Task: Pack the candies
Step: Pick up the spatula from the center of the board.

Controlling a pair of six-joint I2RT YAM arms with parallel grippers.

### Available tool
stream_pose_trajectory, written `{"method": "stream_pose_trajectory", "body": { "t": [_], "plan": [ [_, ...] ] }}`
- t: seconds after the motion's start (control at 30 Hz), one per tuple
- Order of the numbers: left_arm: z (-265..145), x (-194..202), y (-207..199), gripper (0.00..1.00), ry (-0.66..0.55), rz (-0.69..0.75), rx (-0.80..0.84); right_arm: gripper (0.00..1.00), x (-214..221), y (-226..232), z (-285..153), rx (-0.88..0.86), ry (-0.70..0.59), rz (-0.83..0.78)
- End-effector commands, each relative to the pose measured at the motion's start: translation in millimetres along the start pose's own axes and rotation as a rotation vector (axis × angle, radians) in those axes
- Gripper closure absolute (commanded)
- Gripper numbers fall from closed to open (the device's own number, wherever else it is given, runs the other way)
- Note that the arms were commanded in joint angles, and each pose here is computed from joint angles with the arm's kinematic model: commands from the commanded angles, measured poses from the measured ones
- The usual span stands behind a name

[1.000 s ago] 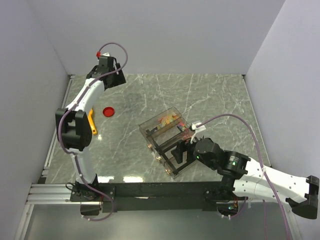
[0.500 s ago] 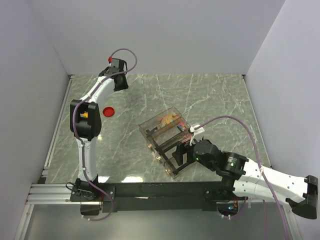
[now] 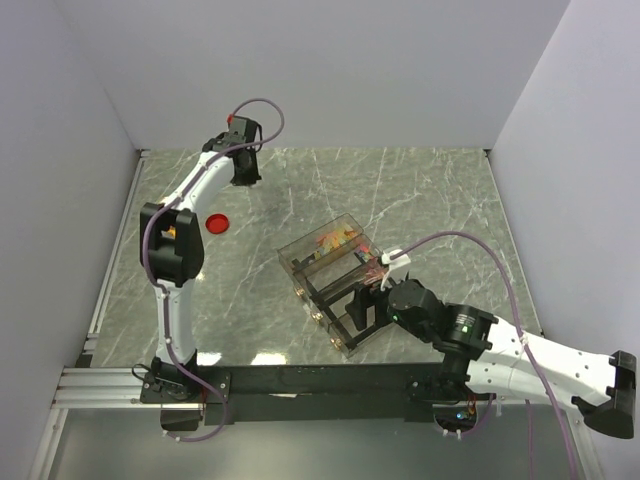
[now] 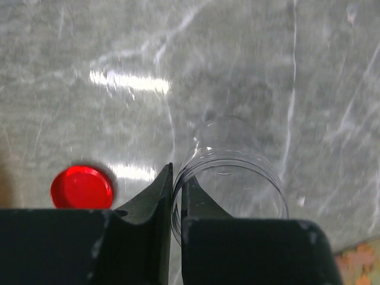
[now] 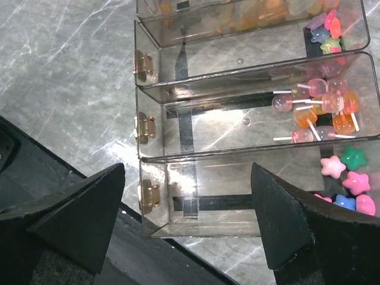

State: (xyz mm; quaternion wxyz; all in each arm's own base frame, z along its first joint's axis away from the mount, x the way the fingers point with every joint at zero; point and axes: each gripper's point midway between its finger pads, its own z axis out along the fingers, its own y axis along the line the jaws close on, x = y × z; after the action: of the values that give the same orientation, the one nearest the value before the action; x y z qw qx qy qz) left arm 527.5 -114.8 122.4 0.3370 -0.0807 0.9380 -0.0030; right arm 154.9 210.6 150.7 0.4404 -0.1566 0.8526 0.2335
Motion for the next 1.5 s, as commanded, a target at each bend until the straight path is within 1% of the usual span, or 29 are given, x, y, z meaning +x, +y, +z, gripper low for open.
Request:
{"method": "stream_pose_trajectory", "body": {
  "t": [0.0,0.03,0.07,0.13,0.2,0.27,0.37,0.43,0.47,0.7,0.97,1.0,1.03,1.1,1.13,1.17,1.23,1.37,1.4,1.43,1.47],
  "plan": [
    [-58.7,-3.5,-4.5,0.93,-0.025,0.082,0.006,0.08,-11.7,0.3,-7.4,-0.007,-0.049,0.046],
    [-62.2,4.1,-10.4,0.92,-0.014,0.106,0.010,0.08,-12.0,1.3,-8.5,-0.015,-0.053,0.055],
    [-62.0,17.2,-6.8,0.92,0.014,0.127,-0.010,0.08,-11.4,1.3,-9.1,-0.017,-0.053,0.065],
    [-70.1,28.5,-12.7,0.92,0.024,0.166,-0.015,0.08,-9.0,1.3,-11.0,-0.027,-0.051,0.075],
    [-73.8,49.4,-18.5,0.92,0.069,0.209,-0.014,0.08,-6.5,1.1,-12.7,-0.031,-0.047,0.087],
    [-77.1,57.7,-22.7,0.91,0.079,0.230,-0.017,0.08,-4.3,-0.5,-12.8,-0.027,-0.042,0.091],
    [-83.0,69.1,-32.7,0.92,0.061,0.253,-0.010,0.08,-1.8,-2.0,-13.7,-0.026,-0.041,0.098],
    [-84.6,68.5,-41.6,0.92,0.027,0.234,0.020,0.08,-0.5,-2.6,-13.4,-0.028,-0.043,0.105],
    [-83.9,72.2,-40.3,0.93,0.028,0.228,0.018,0.08,1.8,-2.5,-12.9,-0.030,-0.037,0.106],
    [-77.7,64.4,-29.3,0.96,-0.042,0.193,-0.055,0.08,4.8,-3.3,-11.1,-0.027,-0.030,0.102],
    [-67.6,62.0,-31.2,0.93,-0.052,0.180,-0.057,0.08,5.8,-6.1,-11.8,-0.016,-0.031,0.098],
    [-67.0,61.1,-29.8,0.91,-0.047,0.169,-0.054,0.08,5.6,-6.3,-12.3,-0.016,-0.031,0.096],
    [-66.4,61.1,-29.6,0.84,-0.042,0.166,-0.051,0.08,6.3,-7.6,-12.6,-0.011,-0.027,0.095],
    [-68.7,58.3,-30.8,0.74,-0.046,0.159,-0.044,0.08,6.3,-8.2,-13.3,-0.009,-0.029,0.094],
    [-69.7,57.8,-31.1,0.66,-0.049,0.156,-0.040,0.08,6.6,-8.8,-13.6,-0.007,-0.028,0.092],
    [-74.8,54.0,-31.2,0.62,-0.061,0.145,-0.032,0.08,6.6,-9.4,-13.5,-0.005,-0.030,0.093],
    [-78.9,51.8,-31.8,0.59,-0.068,0.135,-0.021,0.08,7.7,-9.8,-13.6,-0.005,-0.028,0.096],
    [-98.3,38.6,-26.8,0.56,-0.106,0.107,-0.017,0.08,5.4,-7.4,-15.0,-0.016,-0.033,0.104],
    [-103.1,35.3,-25.6,0.54,-0.116,0.098,-0.017,0.08,5.1,-7.4,-15.2,-0.016,-0.033,0.103],
    [-107.3,31.7,-22.5,0.47,-0.126,0.085,-0.018,0.08,5.5,-8.2,-15.3,-0.012,-0.030,0.102],
    [-119.5,23.9,-20.8,0.44,-0.156,0.064,-0.005,0.08,4.0,-8.0,-16.1,-0.013,-0.034,0.102]
  ]
}}
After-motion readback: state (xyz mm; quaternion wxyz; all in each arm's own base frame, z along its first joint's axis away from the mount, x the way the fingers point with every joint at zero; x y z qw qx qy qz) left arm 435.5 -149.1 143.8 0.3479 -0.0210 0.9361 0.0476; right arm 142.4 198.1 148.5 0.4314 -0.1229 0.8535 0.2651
